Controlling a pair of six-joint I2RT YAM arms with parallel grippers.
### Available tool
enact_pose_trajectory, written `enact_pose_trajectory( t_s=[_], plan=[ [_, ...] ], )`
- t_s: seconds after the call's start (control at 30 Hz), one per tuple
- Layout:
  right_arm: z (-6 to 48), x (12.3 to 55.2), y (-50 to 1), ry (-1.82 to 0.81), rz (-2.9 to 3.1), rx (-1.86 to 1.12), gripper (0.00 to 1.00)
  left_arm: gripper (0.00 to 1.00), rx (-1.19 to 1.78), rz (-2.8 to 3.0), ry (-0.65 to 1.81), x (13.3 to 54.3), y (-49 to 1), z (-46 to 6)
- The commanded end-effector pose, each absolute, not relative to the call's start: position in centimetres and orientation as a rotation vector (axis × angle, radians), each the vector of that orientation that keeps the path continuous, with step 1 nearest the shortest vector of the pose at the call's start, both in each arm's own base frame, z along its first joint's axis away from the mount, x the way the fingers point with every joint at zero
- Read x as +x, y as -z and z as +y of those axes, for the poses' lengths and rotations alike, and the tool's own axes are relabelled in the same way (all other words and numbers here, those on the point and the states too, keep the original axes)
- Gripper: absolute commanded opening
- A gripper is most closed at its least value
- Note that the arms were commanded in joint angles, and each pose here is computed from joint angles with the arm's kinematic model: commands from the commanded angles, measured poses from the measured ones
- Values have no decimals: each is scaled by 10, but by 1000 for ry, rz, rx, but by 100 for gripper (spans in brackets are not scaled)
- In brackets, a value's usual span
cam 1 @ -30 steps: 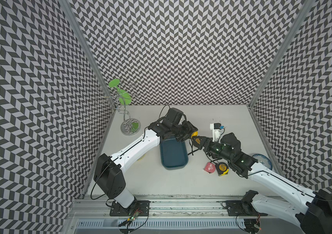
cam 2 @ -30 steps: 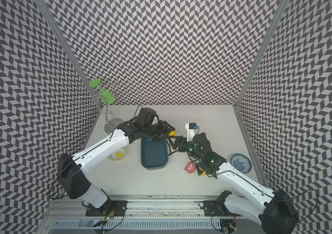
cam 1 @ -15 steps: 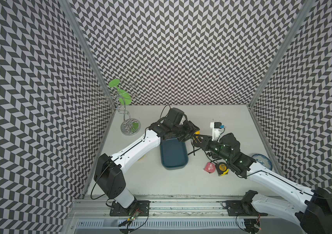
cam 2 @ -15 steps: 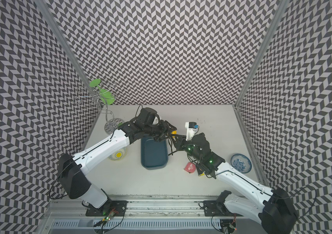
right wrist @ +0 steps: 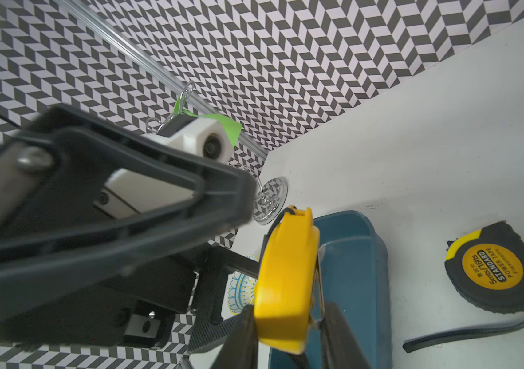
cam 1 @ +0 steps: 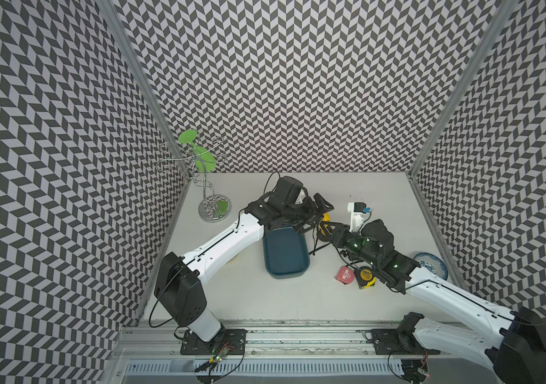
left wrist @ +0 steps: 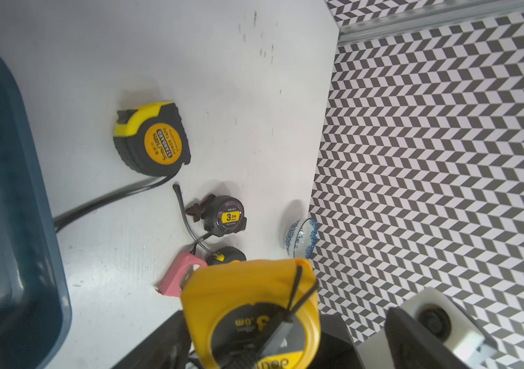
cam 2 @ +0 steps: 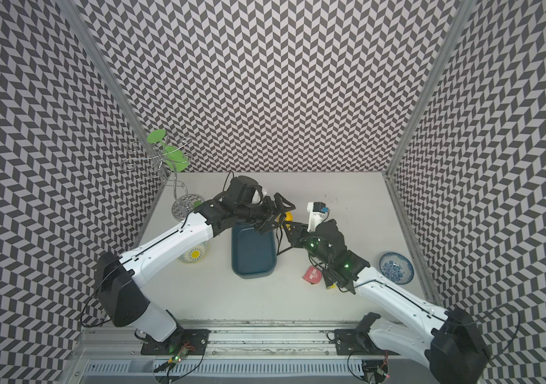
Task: Take the tape measure out of the storage box
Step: Place the tape measure at the center of the board.
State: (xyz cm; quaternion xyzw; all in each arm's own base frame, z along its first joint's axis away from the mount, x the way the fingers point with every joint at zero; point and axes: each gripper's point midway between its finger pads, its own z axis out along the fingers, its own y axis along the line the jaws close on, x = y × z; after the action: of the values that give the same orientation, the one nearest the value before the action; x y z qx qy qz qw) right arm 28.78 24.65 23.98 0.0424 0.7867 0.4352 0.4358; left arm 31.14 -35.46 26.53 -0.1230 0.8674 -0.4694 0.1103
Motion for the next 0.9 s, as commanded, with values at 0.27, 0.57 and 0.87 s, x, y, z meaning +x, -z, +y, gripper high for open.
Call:
enact_pose_trajectory(
  t_s=[0.27,0.57,0.87],
  plan=[
    [226,252,-207,-1157,2037,146,10,100,-410,2531,1141,324,-234,-288],
    [233,219,-143,-1273,2226,107,9,100,-452,2551,1093,322,-216,-269],
    [251,194,-95,-1387,2403,13,9,100,-447,2576,1072,323,-207,-264]
  ],
)
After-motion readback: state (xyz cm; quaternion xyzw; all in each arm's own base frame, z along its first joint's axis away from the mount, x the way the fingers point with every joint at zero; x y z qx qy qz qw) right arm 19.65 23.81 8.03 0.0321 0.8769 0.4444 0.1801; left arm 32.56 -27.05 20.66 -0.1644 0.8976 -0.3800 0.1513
